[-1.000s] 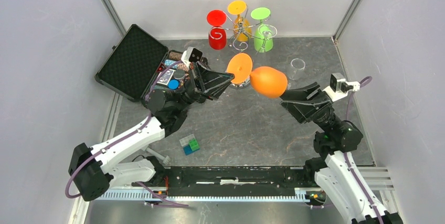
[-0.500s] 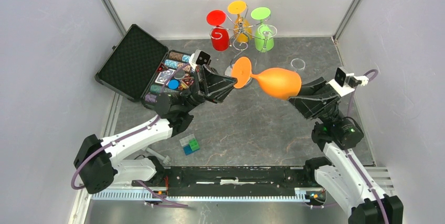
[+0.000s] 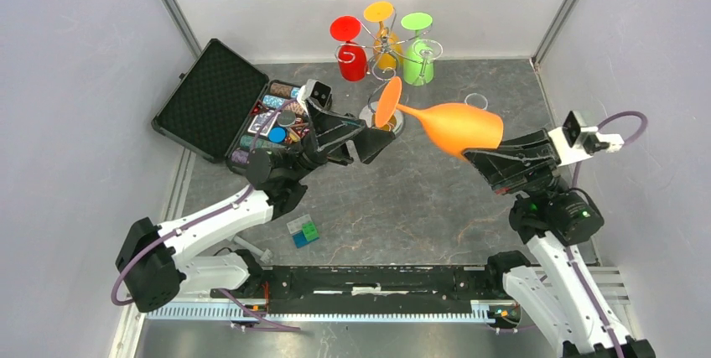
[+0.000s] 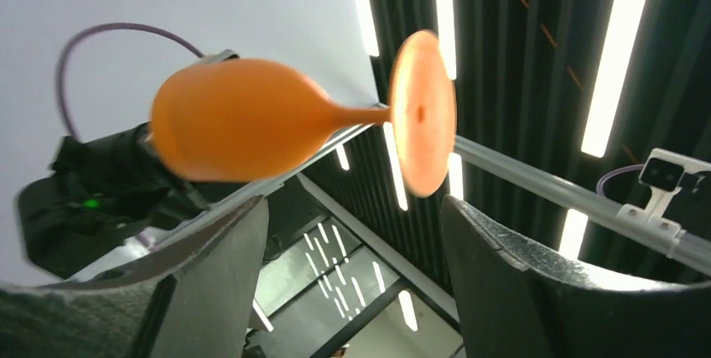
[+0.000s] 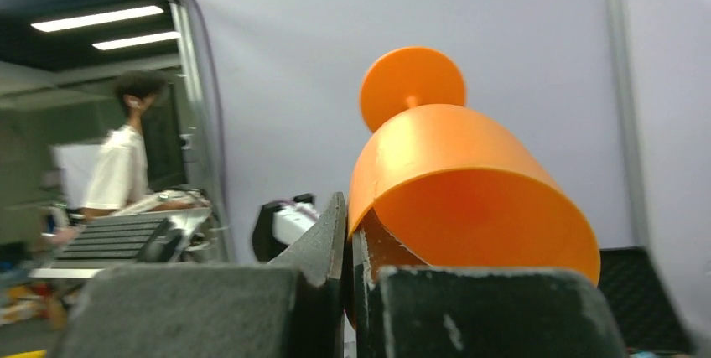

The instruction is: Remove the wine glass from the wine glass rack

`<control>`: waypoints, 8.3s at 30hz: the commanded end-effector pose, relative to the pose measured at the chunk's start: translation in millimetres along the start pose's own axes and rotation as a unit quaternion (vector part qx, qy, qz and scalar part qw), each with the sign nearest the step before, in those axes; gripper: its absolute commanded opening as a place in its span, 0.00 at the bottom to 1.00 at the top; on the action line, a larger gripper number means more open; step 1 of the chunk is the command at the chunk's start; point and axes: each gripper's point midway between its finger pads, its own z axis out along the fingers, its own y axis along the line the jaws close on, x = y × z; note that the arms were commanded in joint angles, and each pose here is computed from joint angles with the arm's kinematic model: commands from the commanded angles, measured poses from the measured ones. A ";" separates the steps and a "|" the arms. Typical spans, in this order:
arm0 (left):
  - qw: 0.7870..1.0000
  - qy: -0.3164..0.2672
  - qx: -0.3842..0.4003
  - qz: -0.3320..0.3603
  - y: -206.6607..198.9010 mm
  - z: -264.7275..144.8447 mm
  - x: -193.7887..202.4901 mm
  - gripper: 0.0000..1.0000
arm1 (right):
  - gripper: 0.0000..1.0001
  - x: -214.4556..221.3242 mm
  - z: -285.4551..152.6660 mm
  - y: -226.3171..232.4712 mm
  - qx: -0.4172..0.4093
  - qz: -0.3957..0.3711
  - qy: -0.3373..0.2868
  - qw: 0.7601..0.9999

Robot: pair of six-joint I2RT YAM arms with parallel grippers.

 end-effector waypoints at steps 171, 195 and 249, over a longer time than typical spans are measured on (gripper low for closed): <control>0.670 -0.142 -0.545 0.484 70.2 -214.9 -141.0 1.00 | 0.42 13.7 -59.1 -377.6 0.569 0.109 0.080 0.811; 0.664 -0.149 -0.544 0.491 64.5 -217.1 -140.8 1.00 | 0.00 1.8 -30.0 -338.4 0.494 0.171 -0.001 0.853; 0.658 -0.156 -0.547 0.493 62.4 -220.8 -141.9 1.00 | 0.00 -8.0 -20.2 -349.7 0.511 0.134 -0.047 0.847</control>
